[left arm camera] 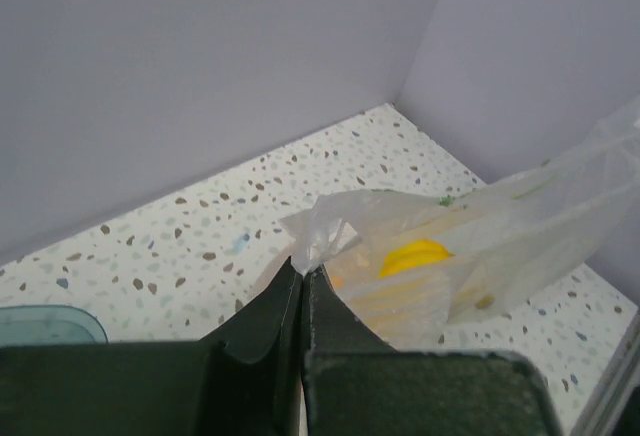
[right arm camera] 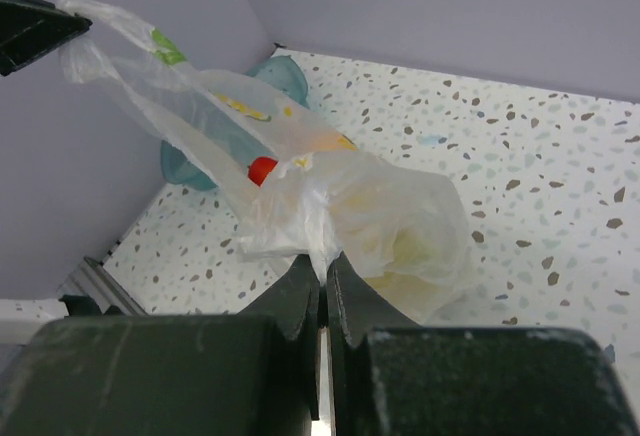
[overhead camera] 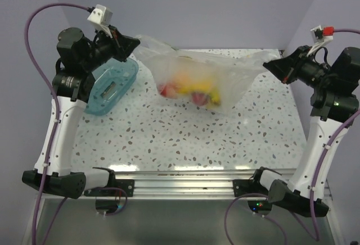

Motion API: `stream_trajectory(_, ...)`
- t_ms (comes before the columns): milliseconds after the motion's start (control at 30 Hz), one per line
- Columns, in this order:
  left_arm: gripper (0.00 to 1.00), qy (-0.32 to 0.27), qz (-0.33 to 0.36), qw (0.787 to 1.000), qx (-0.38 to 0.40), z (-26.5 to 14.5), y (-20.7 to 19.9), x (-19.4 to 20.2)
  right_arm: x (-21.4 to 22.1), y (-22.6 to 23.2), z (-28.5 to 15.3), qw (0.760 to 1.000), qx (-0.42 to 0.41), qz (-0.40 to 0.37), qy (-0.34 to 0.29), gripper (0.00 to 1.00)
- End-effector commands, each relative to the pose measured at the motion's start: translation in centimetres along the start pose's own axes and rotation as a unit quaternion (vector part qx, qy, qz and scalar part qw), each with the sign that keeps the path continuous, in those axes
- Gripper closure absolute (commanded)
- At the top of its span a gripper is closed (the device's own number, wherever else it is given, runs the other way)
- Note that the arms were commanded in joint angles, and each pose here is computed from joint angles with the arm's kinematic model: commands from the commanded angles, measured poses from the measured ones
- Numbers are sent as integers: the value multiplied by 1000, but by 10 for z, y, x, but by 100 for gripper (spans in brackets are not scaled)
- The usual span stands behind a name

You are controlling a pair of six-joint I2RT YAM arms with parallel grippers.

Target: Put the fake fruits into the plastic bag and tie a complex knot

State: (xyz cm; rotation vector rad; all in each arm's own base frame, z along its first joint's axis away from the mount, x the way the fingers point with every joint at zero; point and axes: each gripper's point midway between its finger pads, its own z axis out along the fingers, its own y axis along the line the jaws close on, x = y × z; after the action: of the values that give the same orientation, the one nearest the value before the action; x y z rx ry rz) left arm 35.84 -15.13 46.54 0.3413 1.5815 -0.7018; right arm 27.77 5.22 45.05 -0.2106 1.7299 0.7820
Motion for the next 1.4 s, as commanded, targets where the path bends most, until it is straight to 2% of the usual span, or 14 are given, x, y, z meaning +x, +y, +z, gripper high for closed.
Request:
stream_trajectory(0, 100, 82, 39, 996, -9, -13, 15, 43, 6, -9, 2, 999, -6, 32, 26, 100)
stream_trajectory(67, 100, 96, 36, 993, 53, -18, -7, 55, -1, 7, -4, 1000, -19, 18, 14, 100)
stream_trajectory(100, 100, 83, 41, 994, 63, -26, -16, 48, -7, 10, -5, 1000, -19, 1, 2, 100)
stream_trajectory(233, 100, 78, 46, 996, 28, -30, -5, 54, -7, -13, -6, 998, 40, -37, -8, 100)
stream_trajectory(333, 100, 120, 30, 992, 0, -25, 21, 99, 26, -64, 4, 995, 99, -11, 27, 100)
stream_trajectory(467, 100, 186, -26, 982, -27, -21, 51, 191, 90, -115, 11, 984, 153, 42, 87, 100)
stream_trajectory(533, 100, 226, -48, 972, -46, -23, 65, 232, 107, -140, 6, 973, 203, 43, 103, 100)
stream_trajectory(633, 100, 271, -52, 958, -82, -31, 89, 277, 149, -168, -8, 953, 253, 31, 165, 100)
stream_trajectory(733, 100, 303, -43, 948, -85, -43, 94, 310, 180, -179, -20, 938, 270, 18, 215, 100)
stream_trajectory(867, 100, 337, -24, 937, -88, -58, 101, 341, 216, -203, -44, 905, 322, -9, 277, 100)
stream_trajectory(1000, 100, 386, -18, 917, -99, -68, 113, 372, 246, -231, -55, 878, 345, -28, 331, 100)
stream_trajectory(1167, 100, 433, -23, 894, -116, -70, 128, 396, 278, -253, -57, 856, 349, -10, 380, 100)
stream_trajectory(1367, 100, 462, -29, 877, -132, -68, 141, 411, 300, -271, -59, 837, 347, -2, 422, 100)
